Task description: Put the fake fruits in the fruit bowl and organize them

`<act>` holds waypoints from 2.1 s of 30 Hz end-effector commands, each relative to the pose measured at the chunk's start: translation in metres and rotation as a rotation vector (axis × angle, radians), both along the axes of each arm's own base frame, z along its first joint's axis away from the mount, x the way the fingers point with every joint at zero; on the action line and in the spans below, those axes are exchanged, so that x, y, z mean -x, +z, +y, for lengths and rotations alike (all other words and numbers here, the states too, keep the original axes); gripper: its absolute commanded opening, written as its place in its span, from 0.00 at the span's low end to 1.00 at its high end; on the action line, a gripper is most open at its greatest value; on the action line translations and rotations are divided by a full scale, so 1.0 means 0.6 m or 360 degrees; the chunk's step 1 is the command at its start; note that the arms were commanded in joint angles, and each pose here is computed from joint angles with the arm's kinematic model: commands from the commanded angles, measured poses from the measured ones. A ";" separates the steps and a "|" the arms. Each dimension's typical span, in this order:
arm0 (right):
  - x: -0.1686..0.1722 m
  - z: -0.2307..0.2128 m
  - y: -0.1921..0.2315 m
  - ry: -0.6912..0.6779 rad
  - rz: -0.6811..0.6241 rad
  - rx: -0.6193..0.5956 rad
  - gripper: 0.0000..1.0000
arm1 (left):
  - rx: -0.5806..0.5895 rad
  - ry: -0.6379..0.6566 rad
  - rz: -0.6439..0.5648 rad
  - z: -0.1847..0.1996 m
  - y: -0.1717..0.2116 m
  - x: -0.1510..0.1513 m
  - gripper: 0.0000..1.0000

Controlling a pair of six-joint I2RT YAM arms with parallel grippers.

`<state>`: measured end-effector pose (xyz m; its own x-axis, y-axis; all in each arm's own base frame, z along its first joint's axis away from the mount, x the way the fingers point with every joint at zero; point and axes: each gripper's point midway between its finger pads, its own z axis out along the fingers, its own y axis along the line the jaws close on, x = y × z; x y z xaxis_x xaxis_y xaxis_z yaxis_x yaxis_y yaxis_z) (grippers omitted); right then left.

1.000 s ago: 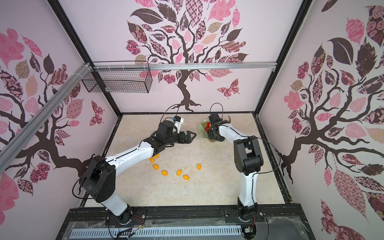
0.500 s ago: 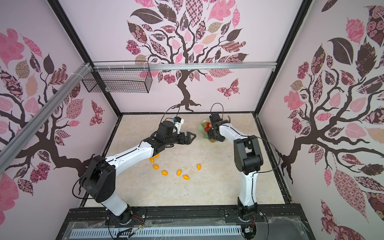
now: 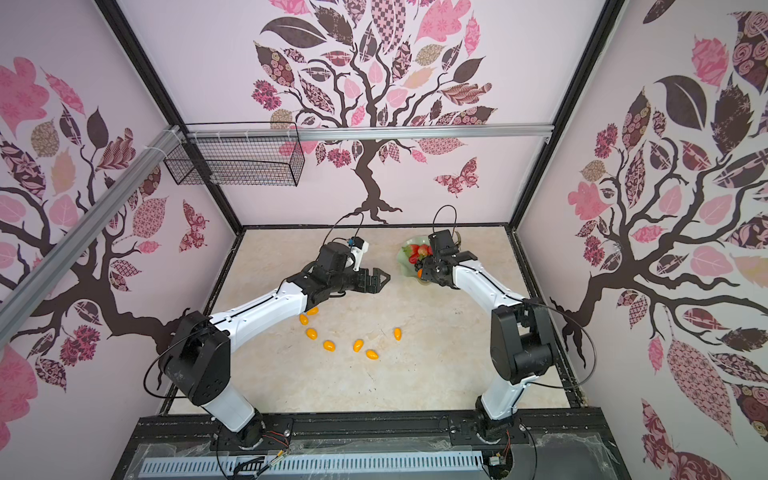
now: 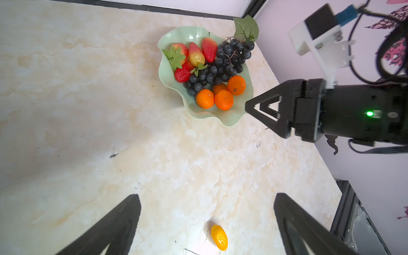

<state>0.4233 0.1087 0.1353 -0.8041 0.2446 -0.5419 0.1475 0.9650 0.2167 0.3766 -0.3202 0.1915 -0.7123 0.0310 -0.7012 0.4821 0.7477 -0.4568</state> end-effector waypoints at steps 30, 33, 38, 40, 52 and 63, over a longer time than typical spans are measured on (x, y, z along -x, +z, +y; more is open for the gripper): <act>0.244 0.182 -0.132 0.0338 0.0563 0.0011 0.50 | -0.0155 -0.0938 -0.0161 0.069 0.061 0.110 0.94; 0.248 0.185 -0.140 0.0349 0.0597 -0.0002 0.49 | -0.0115 -0.1014 -0.0282 0.067 0.058 0.128 0.94; 0.251 0.204 -0.147 0.0405 0.0647 -0.0042 0.47 | -0.0042 -0.0987 -0.0409 0.067 0.062 0.135 0.98; 0.252 0.204 -0.151 0.0414 0.0665 -0.0017 0.46 | -0.0019 -0.1034 -0.0418 0.063 0.060 0.143 0.98; 0.248 0.184 -0.180 0.0388 0.0730 0.0146 0.43 | -0.0011 -0.1123 -0.0399 0.053 0.044 0.161 0.99; 0.242 0.189 -0.190 0.0392 0.0735 0.0156 0.39 | -0.0035 -0.1148 -0.0375 0.049 0.032 0.164 0.99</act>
<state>0.2740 0.2211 0.0219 -0.9917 -0.0064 -0.1286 -0.0217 0.9928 0.1174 0.2848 -0.2901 0.2264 -0.3209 0.4268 -0.8455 0.9421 0.2354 -0.2387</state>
